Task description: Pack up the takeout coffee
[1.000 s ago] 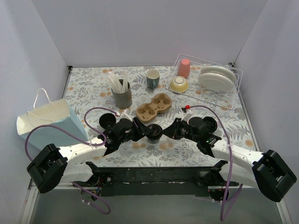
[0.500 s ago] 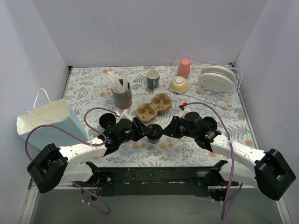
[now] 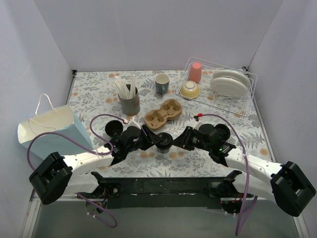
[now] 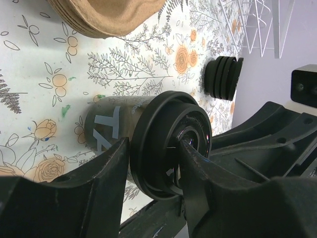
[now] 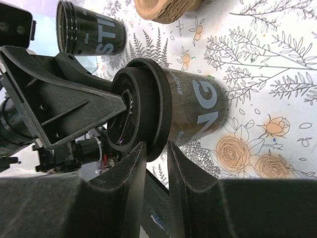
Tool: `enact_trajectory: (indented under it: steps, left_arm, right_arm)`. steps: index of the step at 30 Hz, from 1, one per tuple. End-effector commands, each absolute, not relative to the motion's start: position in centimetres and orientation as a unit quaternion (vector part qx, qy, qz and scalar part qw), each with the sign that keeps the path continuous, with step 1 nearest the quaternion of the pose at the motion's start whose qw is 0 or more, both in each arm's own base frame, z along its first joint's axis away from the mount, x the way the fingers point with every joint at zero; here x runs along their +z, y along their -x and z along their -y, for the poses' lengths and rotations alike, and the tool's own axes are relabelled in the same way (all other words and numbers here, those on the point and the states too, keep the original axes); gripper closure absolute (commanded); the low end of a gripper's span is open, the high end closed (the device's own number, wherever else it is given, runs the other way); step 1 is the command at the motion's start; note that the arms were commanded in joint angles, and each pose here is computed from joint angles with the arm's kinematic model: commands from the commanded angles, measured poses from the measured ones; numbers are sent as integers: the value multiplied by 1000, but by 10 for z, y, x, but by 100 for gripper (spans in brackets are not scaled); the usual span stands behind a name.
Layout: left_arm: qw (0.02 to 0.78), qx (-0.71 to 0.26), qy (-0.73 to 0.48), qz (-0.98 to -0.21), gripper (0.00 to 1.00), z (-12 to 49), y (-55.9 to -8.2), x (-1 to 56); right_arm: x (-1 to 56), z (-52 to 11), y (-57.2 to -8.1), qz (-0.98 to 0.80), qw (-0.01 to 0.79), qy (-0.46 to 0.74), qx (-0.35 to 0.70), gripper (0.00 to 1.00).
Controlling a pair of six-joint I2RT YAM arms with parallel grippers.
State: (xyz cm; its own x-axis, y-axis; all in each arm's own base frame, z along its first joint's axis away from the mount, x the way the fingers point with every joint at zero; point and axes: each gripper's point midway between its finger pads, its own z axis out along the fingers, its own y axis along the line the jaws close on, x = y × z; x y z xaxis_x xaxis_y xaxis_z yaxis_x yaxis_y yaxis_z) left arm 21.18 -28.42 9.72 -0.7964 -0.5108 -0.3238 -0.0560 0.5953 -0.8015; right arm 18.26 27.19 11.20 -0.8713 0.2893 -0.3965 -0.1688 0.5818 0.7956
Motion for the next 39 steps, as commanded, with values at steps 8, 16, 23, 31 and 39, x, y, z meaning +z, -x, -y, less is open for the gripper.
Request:
enact_trajectory:
  steps: [8, 16, 23, 31, 39]
  left_arm:
    - [134, -270, 132, -944, 60, 241, -136, -1]
    - [122, -261, 138, -947, 60, 237, -128, -13]
    - [121, -261, 143, -947, 60, 237, -126, -15]
    - [122, -258, 141, -948, 60, 242, -129, -15]
    - [130, -248, 144, -949, 60, 247, -138, -10]
  right_arm:
    - [76, -266, -153, -847, 210, -67, 483, 84]
    - [23, -234, -153, -886, 245, -40, 391, 94]
    - [-13, -211, -152, -918, 244, -23, 313, 91]
    - [40, -250, -184, -889, 287, 32, 356, 83]
    - [96, -280, -194, -860, 286, 31, 421, 67]
